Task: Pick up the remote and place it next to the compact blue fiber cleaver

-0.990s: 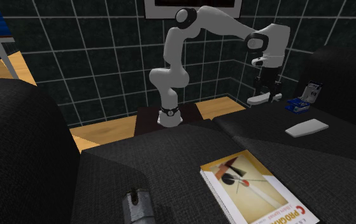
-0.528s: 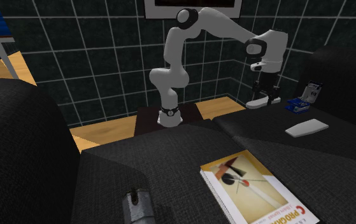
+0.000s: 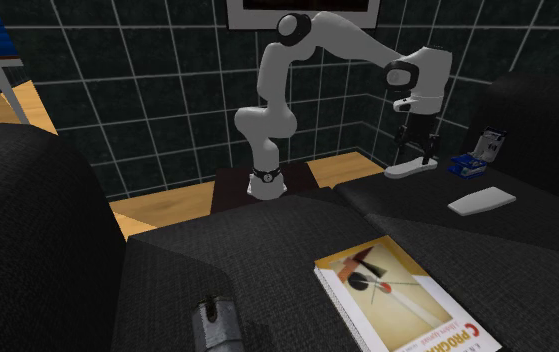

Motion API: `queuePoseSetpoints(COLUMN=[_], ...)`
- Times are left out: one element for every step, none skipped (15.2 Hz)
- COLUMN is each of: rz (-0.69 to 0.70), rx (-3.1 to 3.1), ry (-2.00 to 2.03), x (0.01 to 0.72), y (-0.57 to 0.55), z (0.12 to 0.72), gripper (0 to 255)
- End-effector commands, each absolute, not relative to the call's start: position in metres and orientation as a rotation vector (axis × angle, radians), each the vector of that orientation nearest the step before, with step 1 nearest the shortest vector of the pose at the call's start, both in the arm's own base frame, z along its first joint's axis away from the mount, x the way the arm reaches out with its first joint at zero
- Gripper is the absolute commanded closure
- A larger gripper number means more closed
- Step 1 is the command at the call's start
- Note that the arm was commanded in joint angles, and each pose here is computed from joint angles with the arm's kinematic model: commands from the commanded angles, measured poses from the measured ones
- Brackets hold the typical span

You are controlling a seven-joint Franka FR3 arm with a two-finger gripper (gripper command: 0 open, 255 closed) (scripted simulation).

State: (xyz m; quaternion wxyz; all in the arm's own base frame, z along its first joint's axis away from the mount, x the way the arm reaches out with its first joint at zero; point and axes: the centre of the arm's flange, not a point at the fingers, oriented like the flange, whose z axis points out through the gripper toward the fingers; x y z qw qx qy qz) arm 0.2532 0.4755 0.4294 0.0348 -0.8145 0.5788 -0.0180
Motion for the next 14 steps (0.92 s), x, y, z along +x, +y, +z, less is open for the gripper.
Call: queuePoseSetpoints(rz=[-0.055, -0.055, -0.055, -0.055, -0.055, -0.055, -0.055, -0.055, -0.055, -0.055, -0.055, -0.055, -0.055, -0.055], rx=[-2.504, -2.504, -2.504, -2.504, -2.504, -2.504, -2.504, -2.504, -2.504, -2.504, -2.504, -2.504, -2.504, -2.504], ry=[1.779, 1.779, 1.779, 1.779, 1.779, 1.779, 1.779, 1.779, 1.779, 1.779, 1.779, 1.779, 1.779, 1.779], x=[0.253, 0.253, 0.252, 0.251, 0.25, 0.25, 0.25, 0.25, 0.25, 0.25, 0.25, 0.25, 0.25, 0.25], y=[0.475, 0.475, 0.475, 0.475, 0.474, 0.474, 0.474, 0.474, 0.474, 0.474, 0.474, 0.474, 0.474, 0.474], z=[0.429, 0.429, 0.443, 0.456, 0.469, 0.479, 0.479, 0.479, 0.479, 0.479, 0.479, 0.479, 0.479, 0.479], gripper=[0, 0, 0, 0, 0, 0, 0, 0, 0, 0, 0, 0, 0, 0])
